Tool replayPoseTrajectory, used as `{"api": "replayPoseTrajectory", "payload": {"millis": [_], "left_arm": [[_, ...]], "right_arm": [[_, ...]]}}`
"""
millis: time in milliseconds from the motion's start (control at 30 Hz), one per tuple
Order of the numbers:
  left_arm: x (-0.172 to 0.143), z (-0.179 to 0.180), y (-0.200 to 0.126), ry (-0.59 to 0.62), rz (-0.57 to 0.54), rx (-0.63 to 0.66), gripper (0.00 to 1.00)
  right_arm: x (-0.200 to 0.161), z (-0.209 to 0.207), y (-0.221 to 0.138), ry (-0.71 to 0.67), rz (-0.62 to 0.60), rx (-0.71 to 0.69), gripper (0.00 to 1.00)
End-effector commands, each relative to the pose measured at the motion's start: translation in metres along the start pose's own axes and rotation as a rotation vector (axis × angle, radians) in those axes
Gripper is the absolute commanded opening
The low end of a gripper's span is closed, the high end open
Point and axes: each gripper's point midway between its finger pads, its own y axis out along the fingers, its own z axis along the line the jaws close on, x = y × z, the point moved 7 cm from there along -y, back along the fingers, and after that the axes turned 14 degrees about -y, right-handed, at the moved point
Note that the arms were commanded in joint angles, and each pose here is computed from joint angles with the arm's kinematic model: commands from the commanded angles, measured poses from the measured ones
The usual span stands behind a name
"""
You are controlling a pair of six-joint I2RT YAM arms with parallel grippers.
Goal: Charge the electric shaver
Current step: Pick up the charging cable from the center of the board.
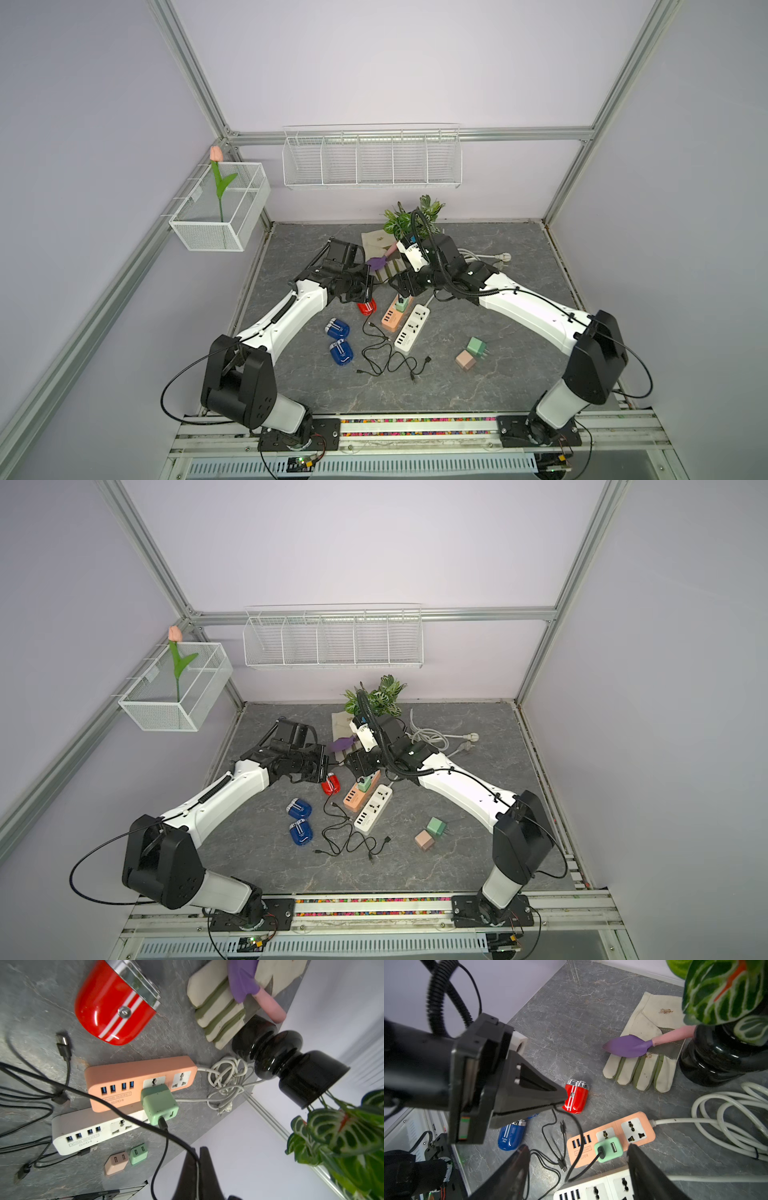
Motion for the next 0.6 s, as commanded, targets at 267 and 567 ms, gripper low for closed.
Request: {"api": "replayPoseTrajectory", "payload": {"millis": [267, 567], "left_arm": [[-0.023, -0.022, -0.014, 0.211, 0.002, 0.022, 0.00], [-0.035, -0.032, -0.010, 0.284, 0.047, 0.026, 0.00]], "right_arm": [[-0.001, -0.007, 0.013, -0.074, 0.006, 0.196, 0.72], [0.005, -0.002, 0.015, -0.064, -0.002, 0.257, 0.47]]}}
